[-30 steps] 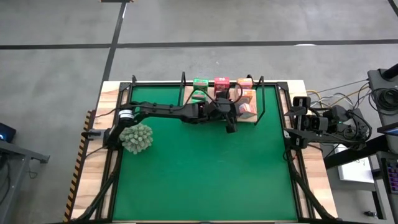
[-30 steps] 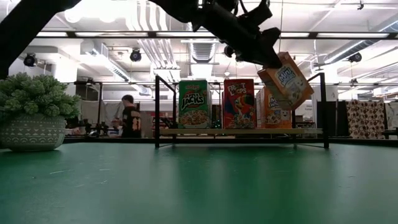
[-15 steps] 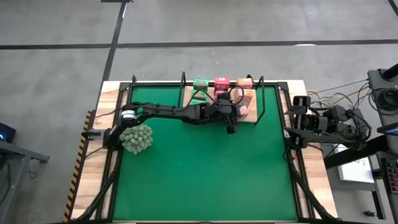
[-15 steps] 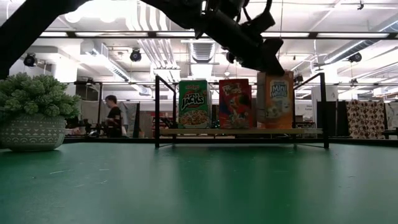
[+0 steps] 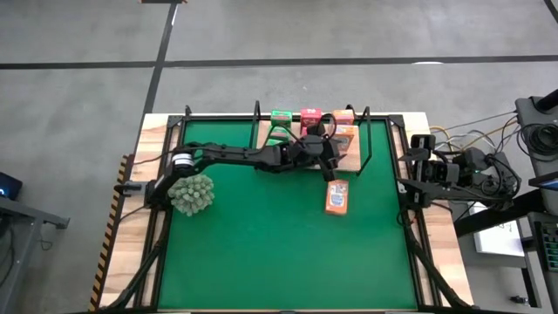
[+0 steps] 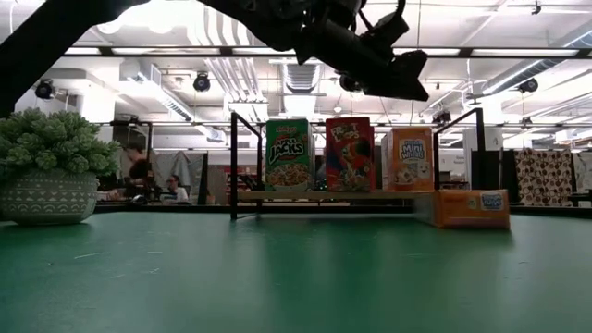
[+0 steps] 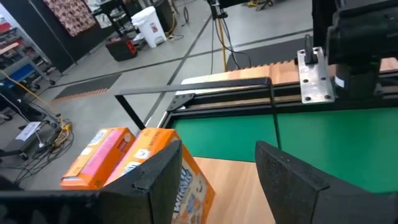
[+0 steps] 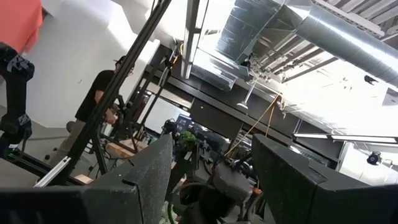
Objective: Stack cereal on shelf
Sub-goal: Put the orange cereal box on the shelf aligned with the other orange cereal boxes
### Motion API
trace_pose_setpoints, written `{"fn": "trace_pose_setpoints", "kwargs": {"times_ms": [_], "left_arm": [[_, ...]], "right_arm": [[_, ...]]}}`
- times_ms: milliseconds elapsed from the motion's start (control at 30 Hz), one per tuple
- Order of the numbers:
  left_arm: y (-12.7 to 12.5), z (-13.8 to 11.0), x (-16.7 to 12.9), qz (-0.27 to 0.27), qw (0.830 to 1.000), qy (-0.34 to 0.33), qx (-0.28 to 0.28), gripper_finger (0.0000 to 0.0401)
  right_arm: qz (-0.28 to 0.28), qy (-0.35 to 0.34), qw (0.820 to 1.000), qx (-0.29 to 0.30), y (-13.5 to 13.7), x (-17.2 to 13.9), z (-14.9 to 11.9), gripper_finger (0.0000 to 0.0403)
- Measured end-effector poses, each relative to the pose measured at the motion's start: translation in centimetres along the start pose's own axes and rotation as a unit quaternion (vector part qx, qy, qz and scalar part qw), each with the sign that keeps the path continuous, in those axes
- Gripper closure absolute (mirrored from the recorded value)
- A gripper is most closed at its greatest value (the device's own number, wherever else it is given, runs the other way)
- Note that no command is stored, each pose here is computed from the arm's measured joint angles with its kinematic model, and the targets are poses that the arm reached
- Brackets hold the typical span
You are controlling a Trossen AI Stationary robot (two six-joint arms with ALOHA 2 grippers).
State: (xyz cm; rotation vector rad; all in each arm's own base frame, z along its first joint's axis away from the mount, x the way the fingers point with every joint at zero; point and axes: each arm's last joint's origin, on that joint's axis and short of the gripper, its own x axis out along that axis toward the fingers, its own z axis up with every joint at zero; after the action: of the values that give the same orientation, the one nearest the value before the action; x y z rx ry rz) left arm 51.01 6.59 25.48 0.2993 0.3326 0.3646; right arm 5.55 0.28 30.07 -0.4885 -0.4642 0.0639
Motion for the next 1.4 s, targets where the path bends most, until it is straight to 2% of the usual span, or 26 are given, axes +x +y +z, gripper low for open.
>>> {"fn": "trace_pose_setpoints", "kwargs": {"times_ms": [200, 300, 400, 700, 833, 1000, 1167, 1400], "left_arm": [[-0.5, 1.2, -0.8, -0.010, 1.000, 0.000, 0.019, 0.0215], [-1.4, 2.4, -1.8, -0.027, 0.998, 0.007, 0.051, 0.0215], [-2.4, 3.6, -3.5, -0.046, 0.995, 0.009, 0.087, 0.0215], [-3.9, 6.4, -10.8, -0.086, 0.990, 0.002, 0.108, 0.0215], [-5.0, 5.9, -14.4, -0.081, 0.991, 0.003, 0.108, 0.0222], [-6.0, 4.3, -18.4, -0.091, 0.991, -0.002, 0.102, 0.0231], [-6.5, 2.0, -21.2, -0.110, 0.988, -0.019, 0.102, 0.0240], [-6.3, -1.9, -22.9, -0.114, 0.989, -0.020, 0.091, 0.0246]], "right_arm": [[0.000, 0.003, 1.000, 0.004, 0.0, 0.0, 0.0, 0.0193], [-0.029, 0.016, 0.999, 0.014, -0.2, 0.0, -0.1, 0.0193], [-0.058, 0.035, 0.998, 0.020, -0.3, 0.2, -0.4, 0.0193], [-0.046, 0.072, 0.995, 0.055, -0.5, 2.1, -1.1, 0.0193], [-0.038, 0.098, 0.991, 0.087, -0.6, 3.3, -1.6, 0.0198], [-0.028, 0.136, 0.981, 0.134, -0.4, 4.8, -2.7, 0.0227], [-0.018, 0.204, 0.956, 0.209, 0.2, 6.5, -5.1, 0.0276], [-0.024, 0.301, 0.897, 0.323, 1.3, 7.2, -7.9, 0.0348]]}}
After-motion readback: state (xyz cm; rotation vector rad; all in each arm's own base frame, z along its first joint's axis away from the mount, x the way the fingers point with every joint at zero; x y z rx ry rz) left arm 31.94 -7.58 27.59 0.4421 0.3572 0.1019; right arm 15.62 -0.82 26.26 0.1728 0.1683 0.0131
